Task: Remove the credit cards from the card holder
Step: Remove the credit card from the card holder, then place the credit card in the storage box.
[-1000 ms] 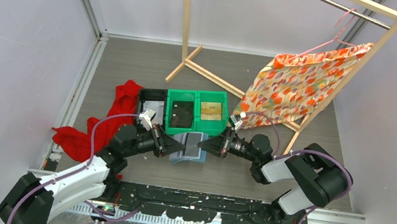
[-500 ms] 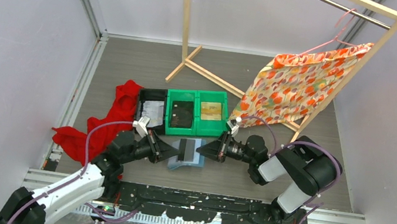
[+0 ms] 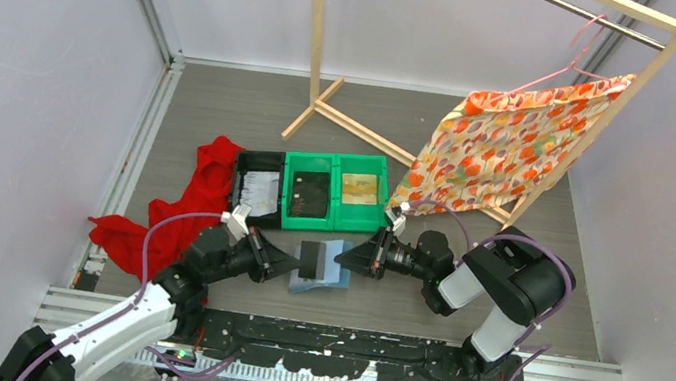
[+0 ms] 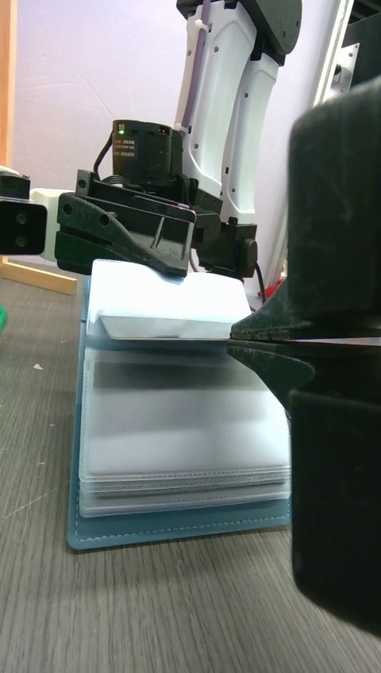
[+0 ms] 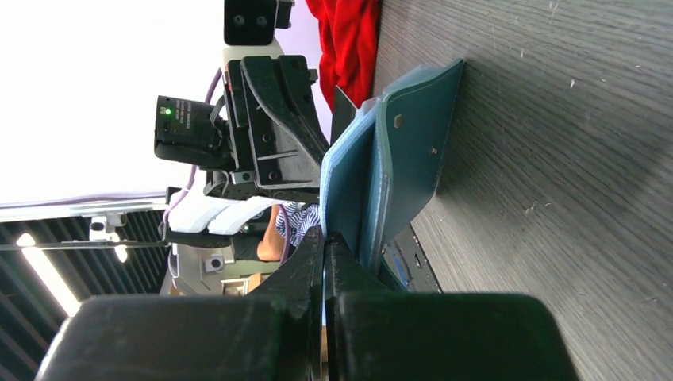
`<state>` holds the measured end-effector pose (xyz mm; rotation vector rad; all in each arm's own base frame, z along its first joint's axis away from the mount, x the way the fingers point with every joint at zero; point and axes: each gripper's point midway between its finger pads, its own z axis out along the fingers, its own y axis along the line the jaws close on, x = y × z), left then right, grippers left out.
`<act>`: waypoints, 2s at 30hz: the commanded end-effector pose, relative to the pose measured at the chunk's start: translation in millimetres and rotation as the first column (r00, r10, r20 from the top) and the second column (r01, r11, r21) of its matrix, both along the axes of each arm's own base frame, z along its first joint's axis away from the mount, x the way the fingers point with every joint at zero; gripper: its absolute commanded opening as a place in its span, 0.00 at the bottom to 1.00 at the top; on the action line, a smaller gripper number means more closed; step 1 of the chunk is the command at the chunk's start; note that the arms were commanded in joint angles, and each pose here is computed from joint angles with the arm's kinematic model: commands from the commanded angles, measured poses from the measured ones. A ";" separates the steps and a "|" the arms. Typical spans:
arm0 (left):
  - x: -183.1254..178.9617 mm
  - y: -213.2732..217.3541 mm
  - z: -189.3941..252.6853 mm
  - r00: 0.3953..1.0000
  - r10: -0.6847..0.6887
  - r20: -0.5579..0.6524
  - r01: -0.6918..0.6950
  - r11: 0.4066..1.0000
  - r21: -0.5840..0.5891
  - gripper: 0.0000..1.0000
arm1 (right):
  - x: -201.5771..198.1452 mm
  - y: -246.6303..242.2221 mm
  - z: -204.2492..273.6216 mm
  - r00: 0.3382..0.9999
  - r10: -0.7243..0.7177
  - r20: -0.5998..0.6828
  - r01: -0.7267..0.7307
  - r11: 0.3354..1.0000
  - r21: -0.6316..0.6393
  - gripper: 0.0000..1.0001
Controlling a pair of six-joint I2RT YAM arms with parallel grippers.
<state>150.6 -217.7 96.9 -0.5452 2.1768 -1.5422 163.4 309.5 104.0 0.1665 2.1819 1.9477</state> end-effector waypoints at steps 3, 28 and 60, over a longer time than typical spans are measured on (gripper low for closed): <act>6.2 0.9 11.1 0.999 0.022 0.049 -0.021 1.000 -0.021 0.01 | 0.1 0.4 6.1 0.997 0.012 0.072 -0.014 1.000 0.024 0.01; 11.1 14.6 64.5 0.993 -0.006 0.119 -0.019 0.978 0.209 0.00 | -3.9 -3.9 -30.8 1.000 0.014 0.004 -0.013 0.998 -0.058 0.09; 157.3 23.7 130.3 0.656 -0.616 0.436 -0.247 0.370 0.896 0.01 | -5.6 -32.9 -55.6 0.998 -0.068 0.002 0.065 0.948 -0.311 0.48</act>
